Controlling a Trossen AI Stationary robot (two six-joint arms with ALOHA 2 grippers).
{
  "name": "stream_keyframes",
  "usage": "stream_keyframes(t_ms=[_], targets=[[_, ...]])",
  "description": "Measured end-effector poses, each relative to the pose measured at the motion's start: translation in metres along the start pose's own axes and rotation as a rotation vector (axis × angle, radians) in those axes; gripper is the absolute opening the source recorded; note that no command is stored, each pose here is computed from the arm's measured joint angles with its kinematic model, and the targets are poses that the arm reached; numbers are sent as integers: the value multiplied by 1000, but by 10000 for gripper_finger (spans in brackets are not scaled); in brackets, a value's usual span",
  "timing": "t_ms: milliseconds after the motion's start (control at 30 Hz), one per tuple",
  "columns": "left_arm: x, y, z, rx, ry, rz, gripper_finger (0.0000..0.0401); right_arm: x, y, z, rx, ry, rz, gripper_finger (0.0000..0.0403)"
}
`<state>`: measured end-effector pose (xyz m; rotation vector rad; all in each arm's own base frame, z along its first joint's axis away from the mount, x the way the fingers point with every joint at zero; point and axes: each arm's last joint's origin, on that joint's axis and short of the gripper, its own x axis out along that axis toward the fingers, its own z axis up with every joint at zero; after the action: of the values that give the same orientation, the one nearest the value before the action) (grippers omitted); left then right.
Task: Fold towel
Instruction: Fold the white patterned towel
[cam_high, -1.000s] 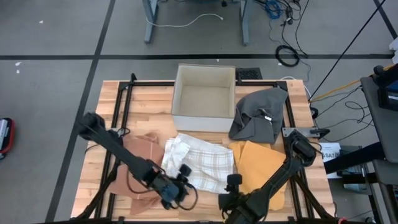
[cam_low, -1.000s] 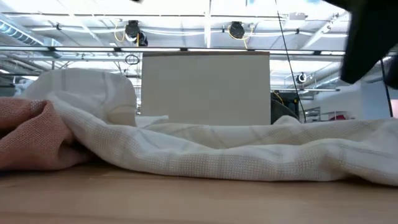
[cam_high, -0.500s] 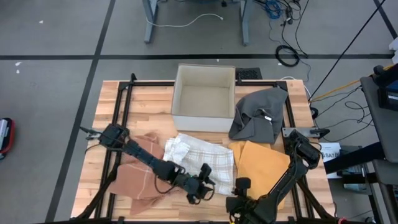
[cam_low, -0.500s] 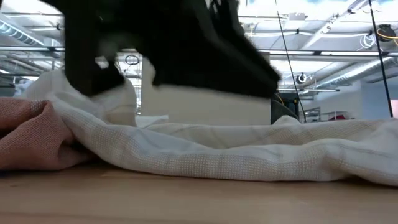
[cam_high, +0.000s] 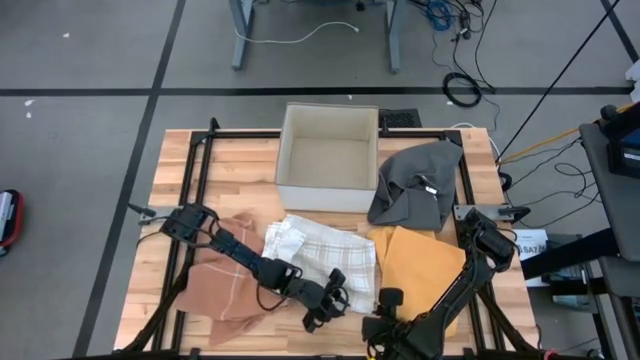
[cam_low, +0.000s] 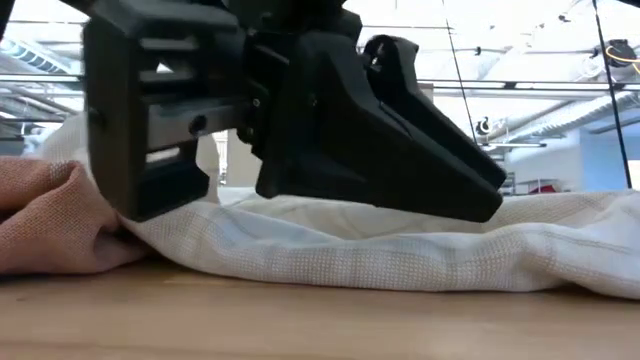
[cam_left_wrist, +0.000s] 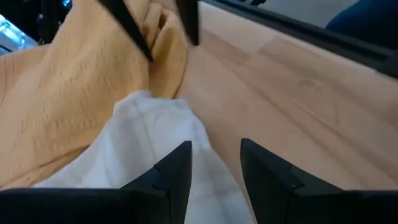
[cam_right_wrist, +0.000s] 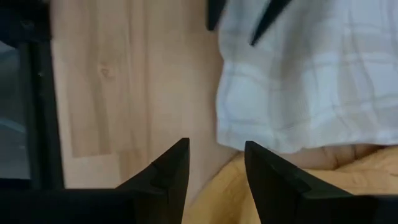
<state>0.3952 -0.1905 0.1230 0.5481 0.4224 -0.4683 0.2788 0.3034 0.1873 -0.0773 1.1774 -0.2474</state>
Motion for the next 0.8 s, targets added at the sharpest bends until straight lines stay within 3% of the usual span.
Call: stream_keyframes(t_ms=[467, 800], targets=[[0, 3, -3, -37, -6, -61, 142, 43, -4, 9, -29, 77, -68, 139], [1, 7, -6, -65, 0, -52, 142, 52, -11, 25, -22, 63, -44, 139]])
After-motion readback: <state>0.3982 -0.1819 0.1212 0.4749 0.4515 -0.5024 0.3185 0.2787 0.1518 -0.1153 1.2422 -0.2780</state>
